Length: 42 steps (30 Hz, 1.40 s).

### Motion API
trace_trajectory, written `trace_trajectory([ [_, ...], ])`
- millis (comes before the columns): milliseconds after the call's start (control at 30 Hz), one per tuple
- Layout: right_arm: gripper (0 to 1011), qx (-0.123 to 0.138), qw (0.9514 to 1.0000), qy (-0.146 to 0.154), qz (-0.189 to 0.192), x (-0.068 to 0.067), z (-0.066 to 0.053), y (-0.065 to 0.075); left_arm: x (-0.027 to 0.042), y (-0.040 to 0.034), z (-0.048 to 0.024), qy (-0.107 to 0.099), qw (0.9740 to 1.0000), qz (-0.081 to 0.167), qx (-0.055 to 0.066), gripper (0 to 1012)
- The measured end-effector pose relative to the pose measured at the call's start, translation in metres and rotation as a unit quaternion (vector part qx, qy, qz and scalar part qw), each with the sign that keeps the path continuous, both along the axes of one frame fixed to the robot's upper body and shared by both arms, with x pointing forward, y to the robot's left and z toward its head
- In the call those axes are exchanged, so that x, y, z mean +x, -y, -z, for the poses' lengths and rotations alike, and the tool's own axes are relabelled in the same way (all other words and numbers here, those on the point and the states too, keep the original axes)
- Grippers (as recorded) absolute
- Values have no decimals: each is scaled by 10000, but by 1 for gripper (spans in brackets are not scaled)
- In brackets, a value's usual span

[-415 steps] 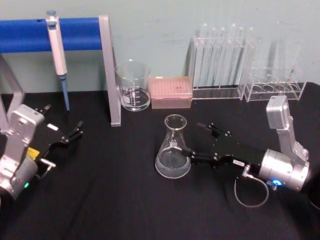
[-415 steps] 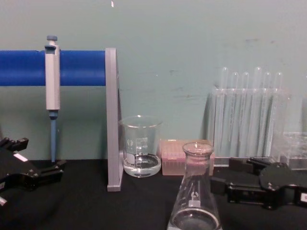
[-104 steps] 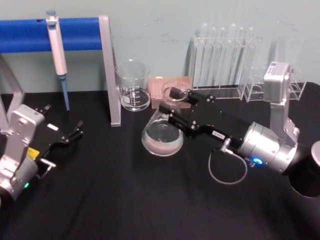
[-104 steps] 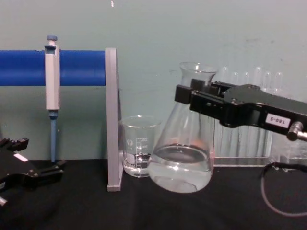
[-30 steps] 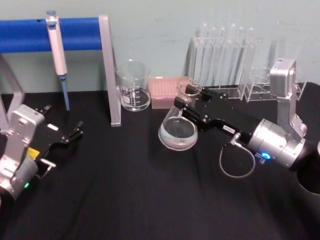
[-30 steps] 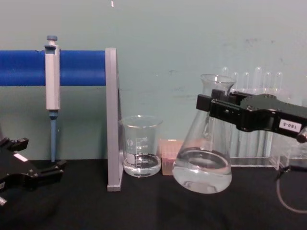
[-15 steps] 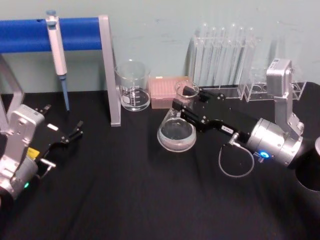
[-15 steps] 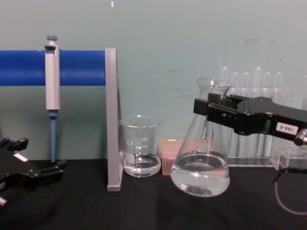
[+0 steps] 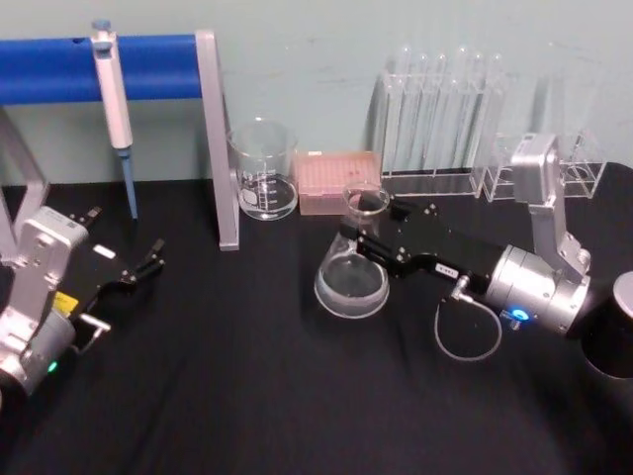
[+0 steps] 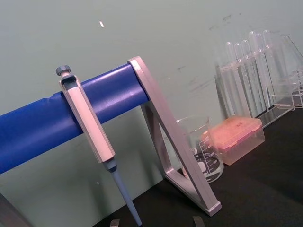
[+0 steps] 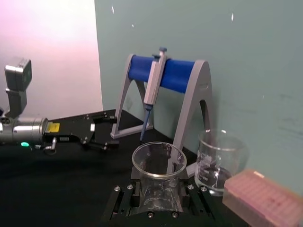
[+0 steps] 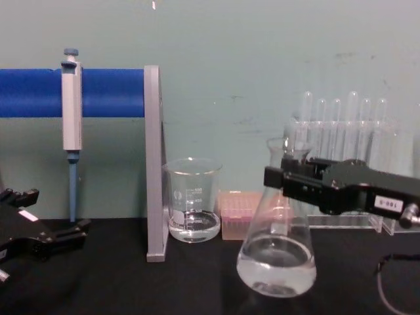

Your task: Grasp the erlenmeyer flask with one hand, shake it three times, then place it back.

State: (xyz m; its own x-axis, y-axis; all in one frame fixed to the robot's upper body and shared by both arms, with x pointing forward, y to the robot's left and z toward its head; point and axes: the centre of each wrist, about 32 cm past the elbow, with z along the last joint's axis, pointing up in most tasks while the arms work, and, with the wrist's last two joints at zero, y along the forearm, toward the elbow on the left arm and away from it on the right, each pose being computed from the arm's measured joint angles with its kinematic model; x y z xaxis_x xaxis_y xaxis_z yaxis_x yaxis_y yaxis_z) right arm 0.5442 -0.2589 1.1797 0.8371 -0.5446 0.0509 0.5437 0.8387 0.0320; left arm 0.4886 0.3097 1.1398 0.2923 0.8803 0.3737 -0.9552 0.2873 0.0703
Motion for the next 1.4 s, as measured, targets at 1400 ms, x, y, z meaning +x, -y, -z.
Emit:
trace_trajectory([
  [1400, 449, -287, 9990, -217, -284, 94, 325, -37, 0, 0, 0, 0, 10000, 0, 0, 1001],
])
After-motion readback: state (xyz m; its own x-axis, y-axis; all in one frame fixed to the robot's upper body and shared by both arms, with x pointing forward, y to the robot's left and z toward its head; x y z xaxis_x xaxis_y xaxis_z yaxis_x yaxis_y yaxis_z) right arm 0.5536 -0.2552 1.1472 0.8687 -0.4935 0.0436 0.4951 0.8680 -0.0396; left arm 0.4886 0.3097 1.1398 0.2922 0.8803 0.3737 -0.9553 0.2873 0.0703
